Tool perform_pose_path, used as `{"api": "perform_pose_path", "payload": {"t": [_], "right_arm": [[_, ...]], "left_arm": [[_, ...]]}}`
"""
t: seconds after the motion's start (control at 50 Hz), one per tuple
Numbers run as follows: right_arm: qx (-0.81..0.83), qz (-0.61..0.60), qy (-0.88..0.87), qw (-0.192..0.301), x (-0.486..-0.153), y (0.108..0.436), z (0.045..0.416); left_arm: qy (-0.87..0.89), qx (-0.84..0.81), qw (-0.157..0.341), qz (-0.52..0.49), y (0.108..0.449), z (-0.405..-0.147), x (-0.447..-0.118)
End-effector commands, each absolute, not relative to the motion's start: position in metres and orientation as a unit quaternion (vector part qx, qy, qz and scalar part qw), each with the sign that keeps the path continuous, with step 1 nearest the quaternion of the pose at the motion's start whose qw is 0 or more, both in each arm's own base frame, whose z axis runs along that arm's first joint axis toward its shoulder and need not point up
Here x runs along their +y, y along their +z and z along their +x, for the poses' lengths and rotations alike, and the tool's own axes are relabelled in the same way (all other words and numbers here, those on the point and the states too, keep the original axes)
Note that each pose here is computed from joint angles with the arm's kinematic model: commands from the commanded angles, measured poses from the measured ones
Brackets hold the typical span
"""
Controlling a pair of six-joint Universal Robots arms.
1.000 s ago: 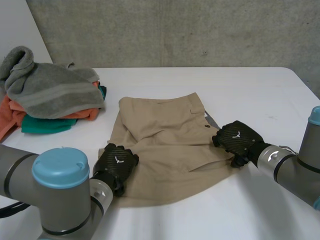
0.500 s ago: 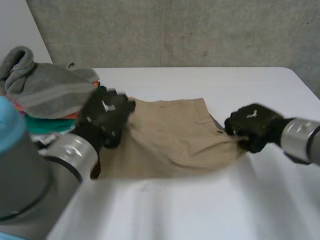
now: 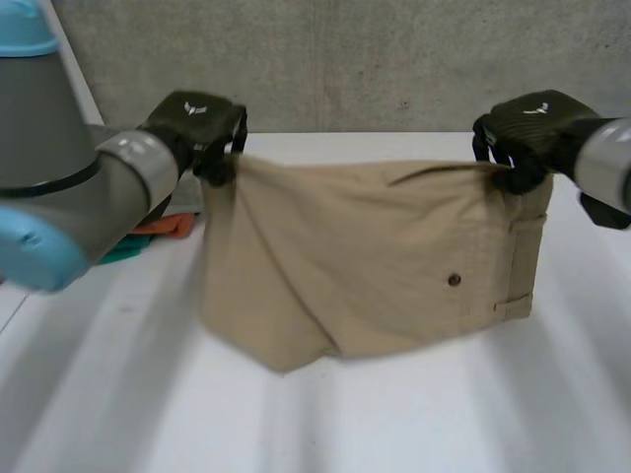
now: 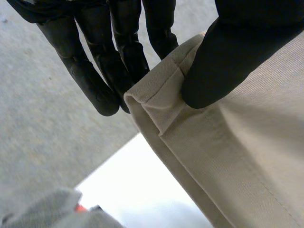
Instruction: Fold the laundry.
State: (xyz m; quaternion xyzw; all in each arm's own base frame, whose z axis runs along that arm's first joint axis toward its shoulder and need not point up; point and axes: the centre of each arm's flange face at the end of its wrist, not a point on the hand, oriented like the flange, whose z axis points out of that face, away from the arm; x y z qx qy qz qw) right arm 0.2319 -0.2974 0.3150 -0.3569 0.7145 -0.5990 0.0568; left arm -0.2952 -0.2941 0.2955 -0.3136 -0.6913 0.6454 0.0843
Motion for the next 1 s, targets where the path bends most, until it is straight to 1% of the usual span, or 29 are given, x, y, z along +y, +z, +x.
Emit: {"api": "perform_pose_path", "payload": {"t": [0.02,0.06,0.08,0.1,0.14,0.16,0.2,0.28,0.3,0.34,0.36,0.4,0.42,0.46,0.48,0.52,0.54,0.6,0.62,0.66,0.68,0.76,0.78,0.84,0.86,0.92,0.94,0.98,1.0], "right_arm": [[0.605,-0.286,-0.743,-0.014,-0.352,0.345,0.261],[0.561,-0.247,-0.79,-0.024,-0.361,0.369,0.259],[0.516,-0.211,-0.83,-0.027,-0.367,0.389,0.258],[0.493,-0.193,-0.848,-0.025,-0.368,0.4,0.257],[0.451,-0.163,-0.878,-0.017,-0.366,0.42,0.255],[0.414,-0.144,-0.899,-0.005,-0.36,0.437,0.254],[0.407,-0.143,-0.902,0.002,-0.356,0.441,0.254],[0.42,-0.16,-0.893,0.015,-0.352,0.433,0.258],[0.431,-0.17,-0.886,0.021,-0.351,0.425,0.261],[0.445,-0.179,-0.877,0.026,-0.351,0.416,0.263],[0.459,-0.189,-0.868,0.03,-0.352,0.404,0.265],[0.479,-0.199,-0.854,0.035,-0.355,0.388,0.266],[0.503,-0.21,-0.838,0.038,-0.358,0.367,0.267],[0.531,-0.219,-0.817,0.04,-0.362,0.342,0.267],[0.56,-0.228,-0.796,0.04,-0.365,0.317,0.266],[0.59,-0.235,-0.771,0.039,-0.367,0.289,0.263],[0.62,-0.244,-0.745,0.04,-0.368,0.259,0.261],[0.66,-0.26,-0.704,0.041,-0.366,0.217,0.259],[0.681,-0.273,-0.678,0.039,-0.362,0.193,0.257],[0.7,-0.29,-0.652,0.035,-0.356,0.173,0.256],[0.712,-0.312,-0.629,0.028,-0.347,0.158,0.254],[0.722,-0.36,-0.59,0.011,-0.328,0.149,0.252],[0.724,-0.378,-0.577,0.006,-0.32,0.152,0.251],[0.73,-0.392,-0.56,0.004,-0.308,0.163,0.248],[0.735,-0.403,-0.545,0.003,-0.299,0.172,0.246],[0.75,-0.425,-0.507,-0.001,-0.283,0.182,0.241],[0.759,-0.443,-0.477,-0.001,-0.271,0.188,0.237],[0.769,-0.462,-0.441,-0.002,-0.259,0.192,0.232],[0.778,-0.484,-0.4,-0.005,-0.246,0.196,0.226]], "left_arm": [[0.804,-0.535,0.078,-0.247,0.365,-0.318,-0.356],[0.844,-0.484,0.076,-0.218,0.393,-0.316,-0.359],[0.879,-0.432,0.079,-0.186,0.421,-0.312,-0.358],[0.894,-0.407,0.081,-0.169,0.434,-0.31,-0.355],[0.916,-0.364,0.087,-0.143,0.453,-0.306,-0.352],[0.931,-0.331,0.094,-0.125,0.468,-0.302,-0.347],[0.932,-0.326,0.101,-0.125,0.471,-0.302,-0.343],[0.912,-0.364,0.116,-0.15,0.451,-0.305,-0.341],[0.901,-0.388,0.116,-0.158,0.437,-0.304,-0.343],[0.889,-0.413,0.114,-0.164,0.421,-0.302,-0.343],[0.875,-0.439,0.111,-0.171,0.402,-0.301,-0.343],[0.86,-0.466,0.109,-0.177,0.38,-0.298,-0.344],[0.84,-0.497,0.111,-0.187,0.354,-0.298,-0.342],[0.822,-0.523,0.115,-0.196,0.33,-0.299,-0.339],[0.797,-0.554,0.117,-0.21,0.299,-0.3,-0.334],[0.775,-0.578,0.123,-0.224,0.273,-0.302,-0.328],[0.749,-0.604,0.128,-0.24,0.244,-0.304,-0.32],[0.708,-0.642,0.134,-0.261,0.203,-0.307,-0.306],[0.682,-0.664,0.137,-0.274,0.18,-0.307,-0.296],[0.66,-0.682,0.136,-0.285,0.164,-0.307,-0.285],[0.643,-0.694,0.132,-0.297,0.154,-0.306,-0.276],[0.619,-0.707,0.123,-0.318,0.154,-0.3,-0.257],[0.616,-0.708,0.119,-0.324,0.162,-0.297,-0.25],[0.601,-0.715,0.113,-0.34,0.172,-0.291,-0.236],[0.587,-0.721,0.11,-0.351,0.177,-0.287,-0.225],[0.555,-0.738,0.103,-0.371,0.18,-0.28,-0.207],[0.529,-0.749,0.097,-0.386,0.18,-0.274,-0.194],[0.502,-0.761,0.092,-0.401,0.18,-0.269,-0.179],[0.47,-0.772,0.087,-0.42,0.179,-0.263,-0.164]]}}
